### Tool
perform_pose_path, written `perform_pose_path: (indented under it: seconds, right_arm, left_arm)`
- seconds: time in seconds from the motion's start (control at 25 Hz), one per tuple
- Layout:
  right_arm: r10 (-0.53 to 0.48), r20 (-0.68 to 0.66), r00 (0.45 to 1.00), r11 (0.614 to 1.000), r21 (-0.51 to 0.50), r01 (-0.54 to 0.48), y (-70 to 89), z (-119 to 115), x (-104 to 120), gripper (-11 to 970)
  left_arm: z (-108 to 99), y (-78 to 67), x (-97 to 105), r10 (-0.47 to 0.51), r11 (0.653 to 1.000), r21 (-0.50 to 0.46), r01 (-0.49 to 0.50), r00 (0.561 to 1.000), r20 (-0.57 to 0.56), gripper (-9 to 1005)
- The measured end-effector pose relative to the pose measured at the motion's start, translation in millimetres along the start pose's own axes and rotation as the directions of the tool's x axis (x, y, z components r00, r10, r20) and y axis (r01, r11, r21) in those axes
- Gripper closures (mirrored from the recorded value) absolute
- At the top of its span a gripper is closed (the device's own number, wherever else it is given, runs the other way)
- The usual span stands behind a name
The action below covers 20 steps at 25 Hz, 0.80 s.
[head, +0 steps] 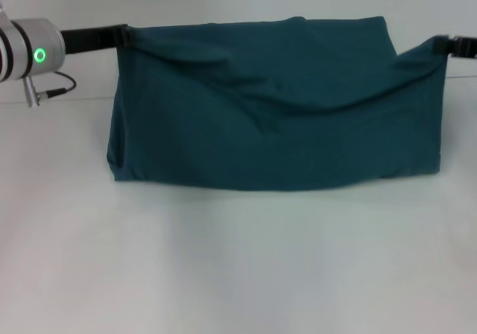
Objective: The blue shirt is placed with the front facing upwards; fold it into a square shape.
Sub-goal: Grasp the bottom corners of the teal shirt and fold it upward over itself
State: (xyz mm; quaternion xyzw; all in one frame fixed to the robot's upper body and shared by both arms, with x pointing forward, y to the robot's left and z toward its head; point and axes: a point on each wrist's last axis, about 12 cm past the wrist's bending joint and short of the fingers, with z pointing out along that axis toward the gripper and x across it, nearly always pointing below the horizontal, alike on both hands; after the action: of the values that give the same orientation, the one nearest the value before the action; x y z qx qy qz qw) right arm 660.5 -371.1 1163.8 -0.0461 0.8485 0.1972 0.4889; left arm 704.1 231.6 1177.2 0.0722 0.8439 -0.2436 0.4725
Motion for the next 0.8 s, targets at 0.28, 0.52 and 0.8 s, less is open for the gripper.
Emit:
perform_pose_path:
  seconds: [0.28,0.52,0.8]
  right_arm:
    - [0.017,0.013,1.000,0.999,0.040,-0.018,-5.8,3,2,918]
    - [0.012,-0.040,0.999,0.998,0.059,-0.010,1.2,23,24,908]
    - [0.005,-0.069,0.998,0.997,0.074,0.000,6.9,34,44,890]
  left_arm:
    - [5,8.2,11,-0.047,0.997,-0.056,0.049,0.998,0.035,998]
    - [12,10.4,39,-0.078,0.993,-0.082,0.081,0.996,0.042,997]
    - [17,6.6,63,-0.090,0.992,-0.088,0.092,0.995,0.032,997]
